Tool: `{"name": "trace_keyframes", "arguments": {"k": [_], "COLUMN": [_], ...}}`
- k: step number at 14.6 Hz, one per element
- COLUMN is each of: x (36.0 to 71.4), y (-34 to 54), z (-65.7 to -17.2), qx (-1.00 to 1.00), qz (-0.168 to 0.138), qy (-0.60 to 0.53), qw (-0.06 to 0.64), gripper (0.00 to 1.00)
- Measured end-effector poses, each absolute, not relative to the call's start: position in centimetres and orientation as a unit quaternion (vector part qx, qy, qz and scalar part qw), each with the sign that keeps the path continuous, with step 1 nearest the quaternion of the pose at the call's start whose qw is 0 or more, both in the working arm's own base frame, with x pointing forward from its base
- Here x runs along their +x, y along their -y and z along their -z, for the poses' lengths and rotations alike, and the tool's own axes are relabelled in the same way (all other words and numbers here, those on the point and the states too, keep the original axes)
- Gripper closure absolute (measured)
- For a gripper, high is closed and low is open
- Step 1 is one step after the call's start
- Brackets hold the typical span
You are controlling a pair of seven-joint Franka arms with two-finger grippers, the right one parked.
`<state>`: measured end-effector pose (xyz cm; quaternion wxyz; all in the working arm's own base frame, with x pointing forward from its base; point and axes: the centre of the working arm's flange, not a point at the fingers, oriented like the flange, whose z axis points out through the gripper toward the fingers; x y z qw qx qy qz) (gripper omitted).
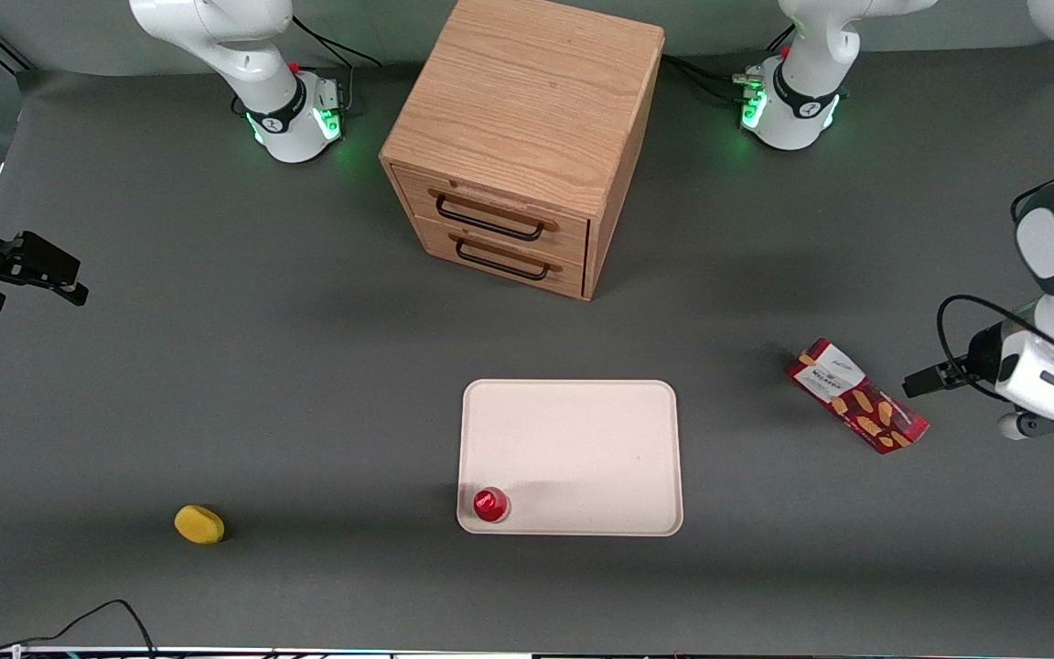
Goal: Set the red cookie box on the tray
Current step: 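Close the left gripper on the cookie box's end and lift it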
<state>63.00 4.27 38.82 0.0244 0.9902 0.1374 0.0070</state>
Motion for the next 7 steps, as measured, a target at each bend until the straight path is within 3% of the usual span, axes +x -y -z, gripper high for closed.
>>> {"name": "trace_keyframes", "arguments": {"k": [7], "x": [62.6], "y": [-4.1], "z": [-33.3], "qx": [0.988], "qz": [-0.002], "qy": [-0.153], "qw": [0.025], "gripper": [0.00]}}
